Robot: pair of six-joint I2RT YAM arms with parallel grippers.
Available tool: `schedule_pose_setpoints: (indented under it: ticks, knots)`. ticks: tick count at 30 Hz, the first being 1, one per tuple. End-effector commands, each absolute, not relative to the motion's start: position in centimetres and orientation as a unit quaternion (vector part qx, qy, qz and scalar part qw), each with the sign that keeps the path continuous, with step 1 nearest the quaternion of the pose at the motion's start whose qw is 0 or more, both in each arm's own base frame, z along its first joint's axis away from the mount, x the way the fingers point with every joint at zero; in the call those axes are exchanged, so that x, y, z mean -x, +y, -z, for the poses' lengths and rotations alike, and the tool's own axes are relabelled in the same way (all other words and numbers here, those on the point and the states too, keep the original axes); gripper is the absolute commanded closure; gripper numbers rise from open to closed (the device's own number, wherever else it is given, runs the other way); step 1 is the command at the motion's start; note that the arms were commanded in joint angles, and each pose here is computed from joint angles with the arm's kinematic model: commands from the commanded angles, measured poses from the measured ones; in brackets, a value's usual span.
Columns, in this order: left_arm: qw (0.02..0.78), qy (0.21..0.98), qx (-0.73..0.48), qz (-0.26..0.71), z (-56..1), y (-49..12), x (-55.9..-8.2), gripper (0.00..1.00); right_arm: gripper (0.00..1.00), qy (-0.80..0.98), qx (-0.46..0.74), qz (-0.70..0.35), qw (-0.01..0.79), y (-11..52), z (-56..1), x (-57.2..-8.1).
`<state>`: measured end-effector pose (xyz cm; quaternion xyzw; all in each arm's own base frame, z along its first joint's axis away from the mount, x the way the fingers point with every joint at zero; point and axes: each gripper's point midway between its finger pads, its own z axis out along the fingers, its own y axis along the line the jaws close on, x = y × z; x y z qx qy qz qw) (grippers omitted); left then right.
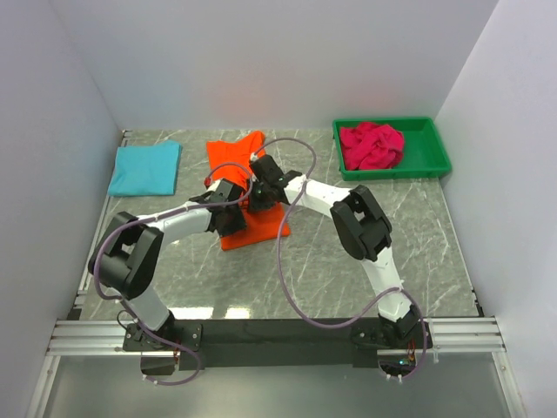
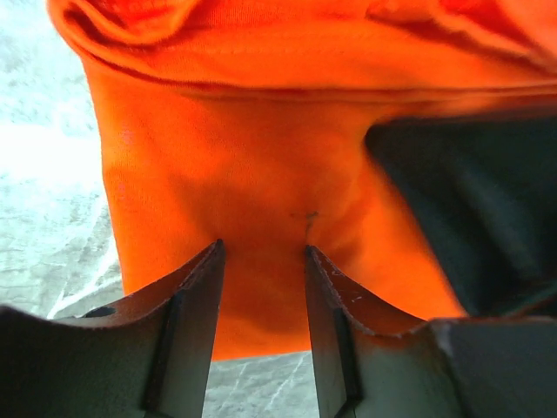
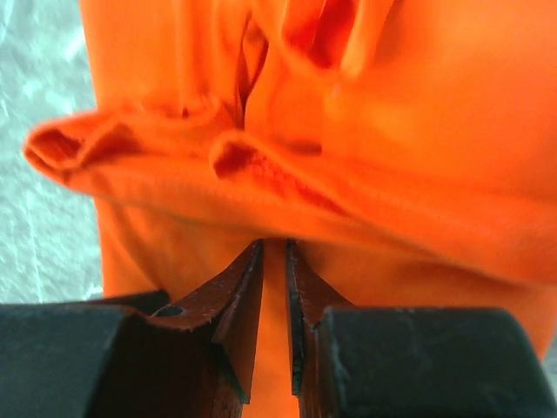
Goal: Fold and stack the t-shirts
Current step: Fold the tshirt
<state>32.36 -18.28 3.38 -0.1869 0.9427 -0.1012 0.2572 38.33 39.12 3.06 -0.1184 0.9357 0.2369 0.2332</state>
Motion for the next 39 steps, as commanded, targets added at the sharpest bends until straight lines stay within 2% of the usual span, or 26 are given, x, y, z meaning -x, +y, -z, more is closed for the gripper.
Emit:
schedule_pose_setpoints:
  ticks: [1, 5, 9, 12, 13, 16, 17, 19, 21, 24, 32, 39]
  knots:
    - [0.253, 0.945, 0.176, 0.108, -2.5, -19.0, -32.2, 0.53, 0.76, 0.926, 0.101, -0.233, 0.281, 39.0, -5.1, -42.3]
    - [0.245, 0.949, 0.171, 0.103, -1.9, -19.1, -31.8, 0.53, 0.75, 0.924, 0.085, -0.222, 0.299, 38.4, -5.5, -45.3]
    - [0.255, 0.946, 0.172, 0.100, -2.9, -18.9, -31.8, 0.53, 0.72, 0.908, 0.071, -0.231, 0.341, 38.2, -9.0, -48.8]
    - [0.277, 0.940, 0.174, 0.096, -4.8, -18.6, -32.6, 0.52, 0.70, 0.899, 0.067, -0.242, 0.358, 37.7, -11.5, -49.3]
    - [0.282, 0.938, 0.176, 0.096, -5.4, -18.5, -32.7, 0.52, 0.70, 0.887, 0.067, -0.254, 0.379, 37.6, -14.1, -49.2]
    - [0.312, 0.927, 0.183, 0.099, -7.8, -18.0, -33.7, 0.50, 0.70, 0.878, 0.070, -0.274, 0.387, 36.6, -16.3, -47.5]
    - [0.319, 0.924, 0.186, 0.099, -8.3, -17.7, -34.0, 0.50, 0.70, 0.886, 0.066, -0.275, 0.367, 36.0, -14.8, -46.2]
    - [0.334, 0.916, 0.197, 0.104, -9.6, -17.0, -35.0, 0.50, 0.70, 0.875, 0.060, -0.299, 0.375, 35.3, -16.4, -45.5]
    - [0.346, 0.909, 0.203, 0.112, -10.2, -16.4, -36.0, 0.50, 0.70, 0.879, 0.058, -0.313, 0.355, 34.9, -15.3, -44.2]
    - [0.353, 0.901, 0.225, 0.117, -10.2, -14.6, -37.9, 0.52, 0.71, 0.881, 0.060, -0.329, 0.334, 34.9, -13.9, -43.9]
    - [0.344, 0.906, 0.220, 0.114, -7.8, -14.2, -41.7, 0.59, 0.72, 0.883, 0.058, -0.361, 0.295, 35.6, -10.6, -45.0]
    - [0.327, 0.912, 0.227, 0.101, -5.2, -13.6, -43.7, 0.60, 0.73, 0.893, 0.022, -0.358, 0.272, 34.4, -6.4, -47.5]
